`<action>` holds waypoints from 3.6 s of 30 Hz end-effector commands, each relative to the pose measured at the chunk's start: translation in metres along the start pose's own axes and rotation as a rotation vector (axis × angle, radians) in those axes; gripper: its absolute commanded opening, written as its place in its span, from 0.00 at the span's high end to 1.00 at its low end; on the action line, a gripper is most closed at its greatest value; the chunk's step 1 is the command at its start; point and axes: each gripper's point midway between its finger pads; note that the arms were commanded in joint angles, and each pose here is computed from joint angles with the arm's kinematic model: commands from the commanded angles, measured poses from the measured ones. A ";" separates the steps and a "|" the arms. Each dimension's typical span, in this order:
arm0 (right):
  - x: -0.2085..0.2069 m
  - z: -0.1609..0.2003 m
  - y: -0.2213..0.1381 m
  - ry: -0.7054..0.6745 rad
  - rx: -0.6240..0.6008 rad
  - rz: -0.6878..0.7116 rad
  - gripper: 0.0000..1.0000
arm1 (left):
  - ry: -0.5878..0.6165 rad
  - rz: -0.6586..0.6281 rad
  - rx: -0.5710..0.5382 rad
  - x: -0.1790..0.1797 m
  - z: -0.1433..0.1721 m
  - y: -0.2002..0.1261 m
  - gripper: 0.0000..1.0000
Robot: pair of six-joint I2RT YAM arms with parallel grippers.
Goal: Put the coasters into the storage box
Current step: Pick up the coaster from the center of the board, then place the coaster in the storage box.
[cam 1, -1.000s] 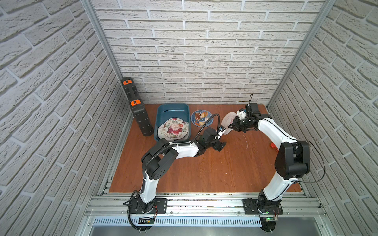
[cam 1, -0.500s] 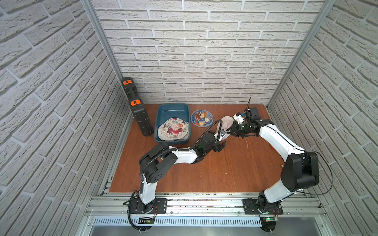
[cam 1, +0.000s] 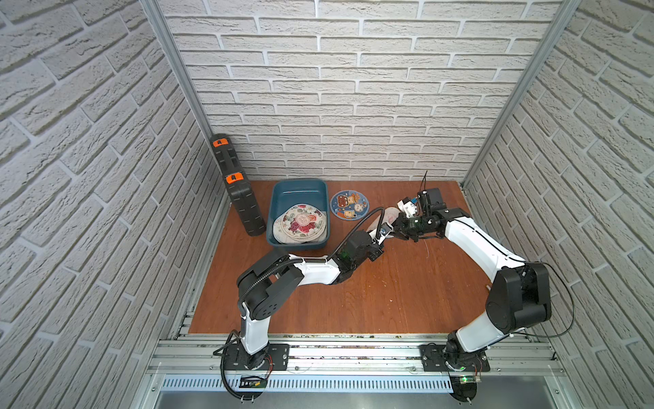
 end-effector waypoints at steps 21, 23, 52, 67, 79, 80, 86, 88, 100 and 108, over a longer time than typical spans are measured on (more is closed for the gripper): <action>-0.020 -0.040 -0.063 -0.059 -0.392 0.277 0.52 | -0.060 -0.179 0.110 0.082 0.003 -0.041 1.00; -0.021 -0.043 -0.072 -0.060 -0.435 0.295 0.48 | -0.066 -0.204 0.137 0.098 0.006 -0.047 1.00; -0.045 -0.052 -0.019 -0.036 -0.305 0.329 0.41 | -0.279 -0.490 0.783 0.243 0.200 -0.087 1.00; -0.044 -0.051 -0.007 -0.023 -0.267 0.304 0.42 | -0.345 -0.358 0.980 0.183 0.251 -0.088 1.00; -0.040 -0.060 0.011 -0.003 -0.233 0.280 0.42 | -0.418 -0.364 0.861 0.184 0.210 -0.093 0.16; -0.039 -0.061 0.013 0.000 -0.230 0.273 0.42 | -0.422 -0.367 0.841 0.185 0.203 -0.092 0.13; -0.029 -0.074 0.028 0.018 -0.223 0.229 0.43 | -0.425 -0.343 0.705 0.185 0.159 -0.081 0.02; -0.028 -0.079 0.033 0.029 -0.227 0.219 0.43 | -0.441 -0.311 0.651 0.182 0.144 -0.072 0.02; -0.022 -0.125 0.077 0.132 -0.284 0.136 0.51 | -0.506 -0.154 0.501 0.144 0.102 0.014 0.05; -0.028 -0.149 0.105 0.191 -0.311 0.103 0.53 | -0.556 -0.109 0.529 0.127 0.121 0.067 0.05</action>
Point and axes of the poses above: each gripper's point midway between its finger pads, its own y axis out along the fingers, its own x axis along the line the jaws close on, z = x × y, and after that the axes turned 13 degrees about y, right-handed
